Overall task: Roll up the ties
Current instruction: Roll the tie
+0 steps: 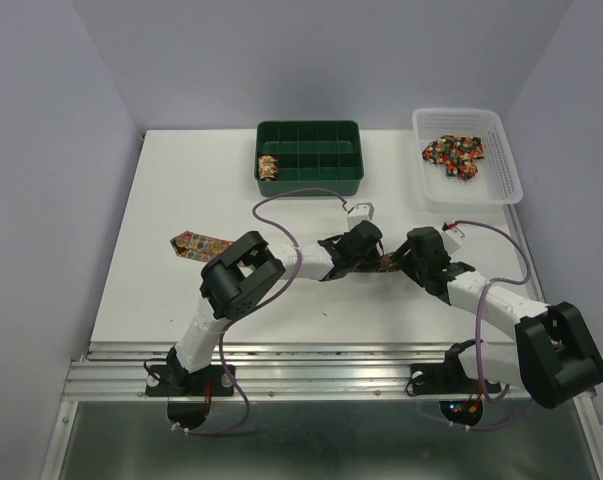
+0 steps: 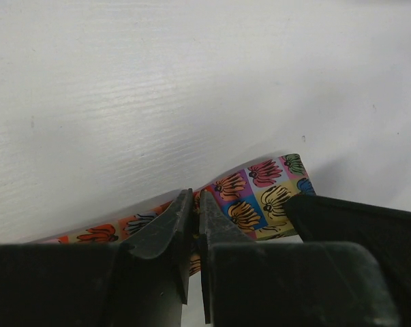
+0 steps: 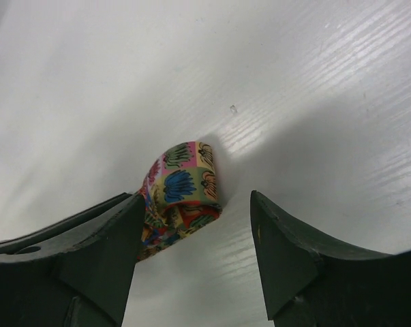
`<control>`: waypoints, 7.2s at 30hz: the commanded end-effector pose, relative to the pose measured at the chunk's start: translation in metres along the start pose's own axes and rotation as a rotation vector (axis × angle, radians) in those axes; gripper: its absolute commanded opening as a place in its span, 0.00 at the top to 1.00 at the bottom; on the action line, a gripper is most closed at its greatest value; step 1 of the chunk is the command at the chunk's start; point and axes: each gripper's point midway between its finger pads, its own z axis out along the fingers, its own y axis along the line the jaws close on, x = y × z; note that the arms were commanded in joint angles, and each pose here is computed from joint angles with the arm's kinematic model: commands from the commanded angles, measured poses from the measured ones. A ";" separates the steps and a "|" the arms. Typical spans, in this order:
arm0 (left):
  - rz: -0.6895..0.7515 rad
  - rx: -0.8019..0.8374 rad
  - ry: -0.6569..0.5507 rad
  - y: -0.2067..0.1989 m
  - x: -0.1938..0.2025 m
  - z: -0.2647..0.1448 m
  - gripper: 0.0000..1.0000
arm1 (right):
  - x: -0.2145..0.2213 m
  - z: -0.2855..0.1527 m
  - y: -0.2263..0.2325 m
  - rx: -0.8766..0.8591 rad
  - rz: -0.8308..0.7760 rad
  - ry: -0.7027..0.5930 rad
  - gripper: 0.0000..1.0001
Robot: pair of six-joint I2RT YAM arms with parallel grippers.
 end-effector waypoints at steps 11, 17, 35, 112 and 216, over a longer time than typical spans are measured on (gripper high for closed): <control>0.064 -0.058 0.012 0.012 0.005 -0.018 0.85 | 0.000 0.005 0.021 -0.079 0.109 0.016 0.37; 0.057 -0.059 0.000 0.011 0.001 -0.022 0.85 | 0.013 0.002 0.000 -0.061 0.095 0.034 0.48; 0.059 0.043 -0.034 -0.015 -0.023 -0.060 0.66 | 0.033 0.004 -0.028 -0.040 0.067 0.053 0.74; 0.092 0.066 0.110 -0.009 0.016 -0.025 1.00 | -0.015 0.002 0.015 -0.202 -0.262 -0.036 0.59; 0.121 0.086 0.120 -0.009 0.000 -0.027 0.86 | 0.030 -0.047 0.072 -0.545 -0.084 0.234 0.99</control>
